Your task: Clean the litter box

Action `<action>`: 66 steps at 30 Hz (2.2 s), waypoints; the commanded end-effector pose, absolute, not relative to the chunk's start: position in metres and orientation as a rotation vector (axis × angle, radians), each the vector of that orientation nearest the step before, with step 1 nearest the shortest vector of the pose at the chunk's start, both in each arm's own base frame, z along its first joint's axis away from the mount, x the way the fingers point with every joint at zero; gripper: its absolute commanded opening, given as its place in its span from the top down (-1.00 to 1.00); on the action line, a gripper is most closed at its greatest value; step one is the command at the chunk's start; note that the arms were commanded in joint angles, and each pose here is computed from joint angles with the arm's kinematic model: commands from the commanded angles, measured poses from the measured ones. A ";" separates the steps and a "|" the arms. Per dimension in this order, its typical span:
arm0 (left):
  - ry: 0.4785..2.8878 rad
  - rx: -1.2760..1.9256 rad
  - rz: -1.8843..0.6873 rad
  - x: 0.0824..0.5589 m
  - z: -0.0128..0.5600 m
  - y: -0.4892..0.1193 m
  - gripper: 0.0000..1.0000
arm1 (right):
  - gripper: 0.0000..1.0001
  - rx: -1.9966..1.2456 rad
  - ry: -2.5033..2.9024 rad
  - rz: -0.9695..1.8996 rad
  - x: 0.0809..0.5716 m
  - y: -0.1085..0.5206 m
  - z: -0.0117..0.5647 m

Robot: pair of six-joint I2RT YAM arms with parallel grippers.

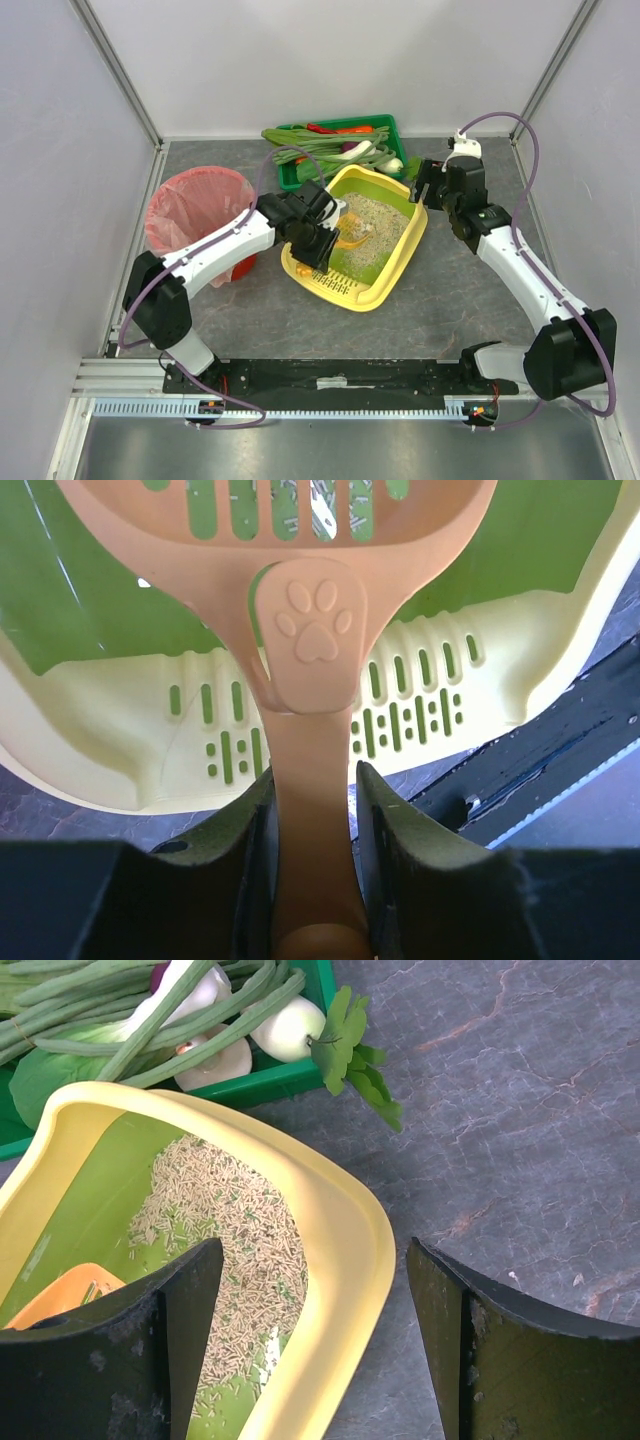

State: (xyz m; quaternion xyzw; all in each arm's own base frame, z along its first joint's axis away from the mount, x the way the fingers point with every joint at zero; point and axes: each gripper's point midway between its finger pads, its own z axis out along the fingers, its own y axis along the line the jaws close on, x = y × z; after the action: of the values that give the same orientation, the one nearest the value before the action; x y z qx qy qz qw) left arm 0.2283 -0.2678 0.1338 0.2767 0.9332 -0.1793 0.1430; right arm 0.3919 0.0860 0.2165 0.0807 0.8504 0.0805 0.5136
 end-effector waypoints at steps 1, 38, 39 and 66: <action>2.645 0.848 -0.519 0.231 0.146 -0.271 0.96 | -0.64 0.234 1.951 0.200 0.394 0.080 0.244; 2.675 0.913 -0.551 0.225 0.155 -0.273 0.96 | -0.64 0.241 1.942 0.175 0.394 0.076 0.247; 2.652 0.960 -0.505 0.225 0.156 -0.273 0.96 | -0.64 0.242 1.940 0.174 0.394 0.075 0.248; 2.659 0.967 -0.530 0.221 0.158 -0.279 0.96 | -0.64 0.244 1.935 0.176 0.388 0.074 0.248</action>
State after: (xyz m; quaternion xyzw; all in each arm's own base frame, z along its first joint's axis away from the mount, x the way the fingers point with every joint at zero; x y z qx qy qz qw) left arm 0.2177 -0.2668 0.1401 0.3027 0.9314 -0.1776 0.0964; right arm 0.3888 0.0774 0.2314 0.0941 0.8370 0.0696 0.5345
